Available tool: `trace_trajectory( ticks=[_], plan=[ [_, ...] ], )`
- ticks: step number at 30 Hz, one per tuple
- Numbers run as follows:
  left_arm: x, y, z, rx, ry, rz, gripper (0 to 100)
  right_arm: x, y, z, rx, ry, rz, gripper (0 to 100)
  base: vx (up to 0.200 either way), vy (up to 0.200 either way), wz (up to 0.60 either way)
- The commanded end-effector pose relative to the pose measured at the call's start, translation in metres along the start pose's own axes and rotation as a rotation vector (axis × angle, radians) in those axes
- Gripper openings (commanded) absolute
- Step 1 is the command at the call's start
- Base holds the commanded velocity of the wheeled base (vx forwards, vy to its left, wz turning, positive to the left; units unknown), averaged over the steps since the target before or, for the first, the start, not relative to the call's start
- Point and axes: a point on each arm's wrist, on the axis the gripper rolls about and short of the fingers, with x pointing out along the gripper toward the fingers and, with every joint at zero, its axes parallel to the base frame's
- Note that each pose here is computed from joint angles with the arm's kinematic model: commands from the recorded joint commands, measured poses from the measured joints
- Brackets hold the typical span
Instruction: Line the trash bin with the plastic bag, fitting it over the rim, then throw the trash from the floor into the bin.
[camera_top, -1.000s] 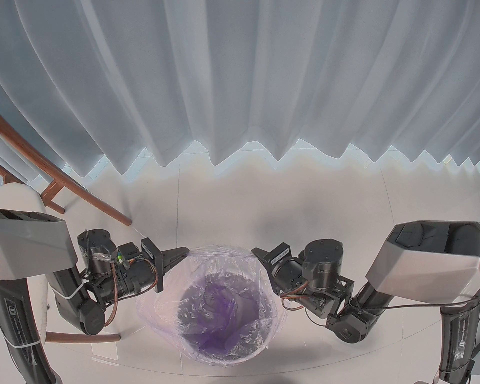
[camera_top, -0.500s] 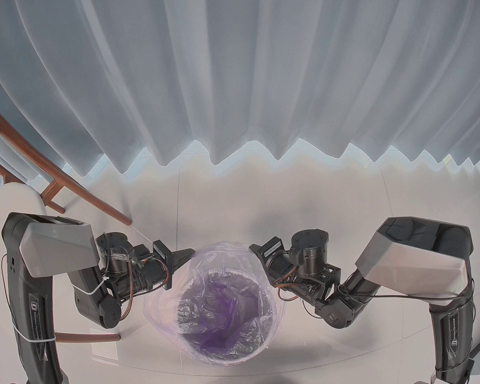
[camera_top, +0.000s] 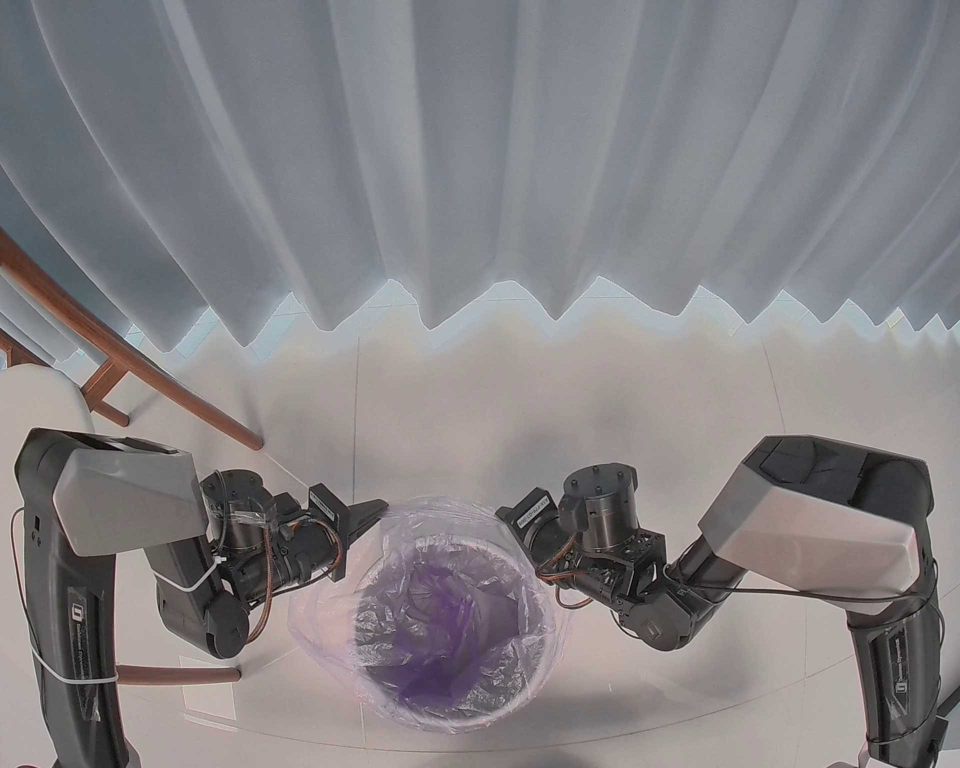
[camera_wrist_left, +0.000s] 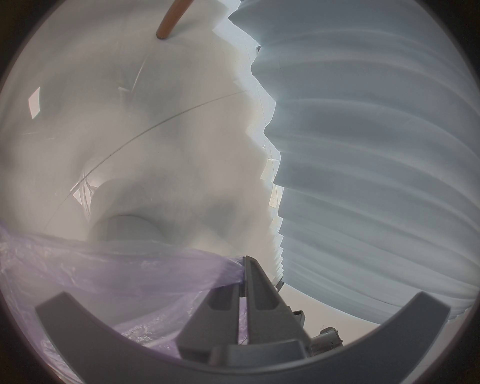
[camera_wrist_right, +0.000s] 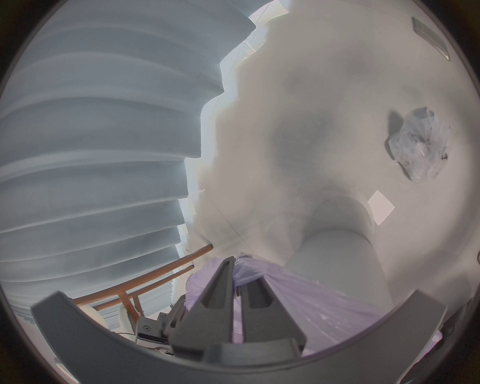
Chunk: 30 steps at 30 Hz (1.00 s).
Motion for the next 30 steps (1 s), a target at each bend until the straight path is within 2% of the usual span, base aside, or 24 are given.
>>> trace_trajectory(
  ticks=[1, 6, 7, 10, 11, 15, 19, 21, 24, 26, 27, 30],
  plan=[
    [0.000, 0.001, -0.001, 0.000, 0.003, 0.004, 0, 0.005, 0.000, -0.001, -0.008, 0.005, -0.019, 0, 0.000, 0.000, 0.00],
    [0.001, 0.003, -0.005, 0.027, -0.017, 0.020, 0, 0.006, 0.001, 0.000, -0.010, 0.002, -0.029, 0, 0.000, 0.000, 0.00],
    [0.002, 0.005, -0.006, 0.031, -0.016, 0.025, 0, 0.006, 0.000, 0.000, -0.010, -0.001, -0.027, 100, 0.000, 0.000, 0.00],
    [0.002, 0.005, -0.006, 0.029, -0.019, 0.027, 0, 0.002, 0.007, 0.001, 0.001, -0.011, 0.005, 100, 0.000, 0.000, 0.00],
    [0.002, 0.005, -0.006, 0.029, -0.019, 0.027, 0, -0.008, 0.018, 0.005, 0.006, -0.025, 0.042, 100, 0.000, 0.000, 0.00],
    [0.001, 0.005, -0.006, 0.029, -0.021, 0.026, 0, -0.048, 0.041, 0.006, 0.004, -0.015, 0.095, 100, 0.000, 0.000, 0.00],
    [0.001, 0.006, -0.006, 0.028, -0.021, 0.029, 0, -0.095, 0.048, -0.001, -0.073, 0.039, 0.126, 100, 0.000, 0.000, 0.00],
    [0.001, 0.005, -0.007, 0.030, -0.021, 0.029, 0, -0.120, 0.053, -0.003, -0.115, 0.077, 0.184, 100, 0.000, 0.000, 0.00],
    [0.000, 0.006, -0.009, 0.030, -0.033, 0.040, 0, -0.146, 0.055, -0.006, -0.123, 0.110, 0.250, 100, 0.000, 0.000, 0.00],
    [-0.001, 0.007, -0.015, 0.035, -0.016, 0.052, 0, -0.150, 0.052, -0.007, -0.129, 0.105, 0.261, 100, 0.000, 0.000, 0.00],
    [-0.001, 0.008, -0.017, 0.043, -0.011, 0.057, 100, -0.150, 0.051, -0.008, -0.129, 0.104, 0.260, 100, 0.000, 0.000, 0.00],
    [-0.001, 0.007, -0.018, 0.083, -0.035, 0.062, 100, -0.149, 0.048, -0.007, -0.126, 0.098, 0.250, 100, 0.000, 0.000, 0.00]
  ],
)
